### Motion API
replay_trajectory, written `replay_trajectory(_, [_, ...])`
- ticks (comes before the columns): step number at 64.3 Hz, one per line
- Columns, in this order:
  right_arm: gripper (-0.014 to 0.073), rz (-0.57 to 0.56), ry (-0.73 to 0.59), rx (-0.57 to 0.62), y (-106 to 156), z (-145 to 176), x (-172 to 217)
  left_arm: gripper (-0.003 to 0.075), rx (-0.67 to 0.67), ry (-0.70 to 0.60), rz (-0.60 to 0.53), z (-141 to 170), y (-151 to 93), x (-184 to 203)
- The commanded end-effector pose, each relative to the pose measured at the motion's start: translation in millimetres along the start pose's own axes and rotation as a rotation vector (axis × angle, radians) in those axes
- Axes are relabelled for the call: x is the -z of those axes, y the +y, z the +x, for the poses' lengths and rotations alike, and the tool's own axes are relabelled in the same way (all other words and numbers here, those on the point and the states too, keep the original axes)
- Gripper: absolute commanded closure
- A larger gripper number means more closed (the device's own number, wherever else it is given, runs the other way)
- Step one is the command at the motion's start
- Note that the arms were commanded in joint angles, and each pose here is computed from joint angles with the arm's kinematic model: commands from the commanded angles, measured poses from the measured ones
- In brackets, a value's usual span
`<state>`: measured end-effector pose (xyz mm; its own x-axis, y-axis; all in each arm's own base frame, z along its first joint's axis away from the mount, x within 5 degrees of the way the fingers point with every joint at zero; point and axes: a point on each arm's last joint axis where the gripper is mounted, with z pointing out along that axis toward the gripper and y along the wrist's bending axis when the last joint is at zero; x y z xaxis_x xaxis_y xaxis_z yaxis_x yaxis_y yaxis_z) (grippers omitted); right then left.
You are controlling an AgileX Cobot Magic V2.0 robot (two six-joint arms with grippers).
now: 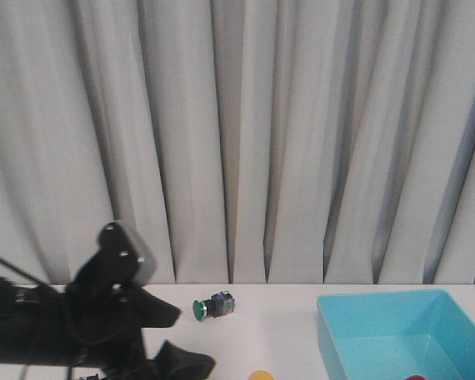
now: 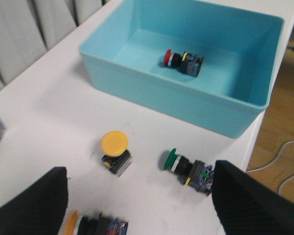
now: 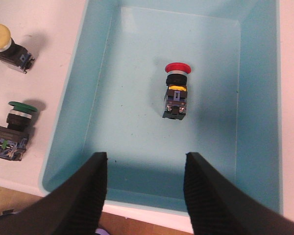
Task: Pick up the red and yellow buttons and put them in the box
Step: 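Move the left gripper over the yellow push button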
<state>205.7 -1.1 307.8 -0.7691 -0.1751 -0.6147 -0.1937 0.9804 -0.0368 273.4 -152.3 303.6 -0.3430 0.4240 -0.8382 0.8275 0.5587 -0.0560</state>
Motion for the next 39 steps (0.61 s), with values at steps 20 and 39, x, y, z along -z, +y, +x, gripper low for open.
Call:
replay_trajectory(20, [0.0225,0.017,-0.090,0.000,-1.0,-10.1,10.7,0.0134,0.095,0.172,-0.076,-39.4,0.3,-83.4])
replay_trajectory(39, [0.0225,0.015,-0.090,-0.022,-1.0,-10.2,10.7,0.0134,0.098,0.351,-0.140,-48.9,-1.8,-144.2])
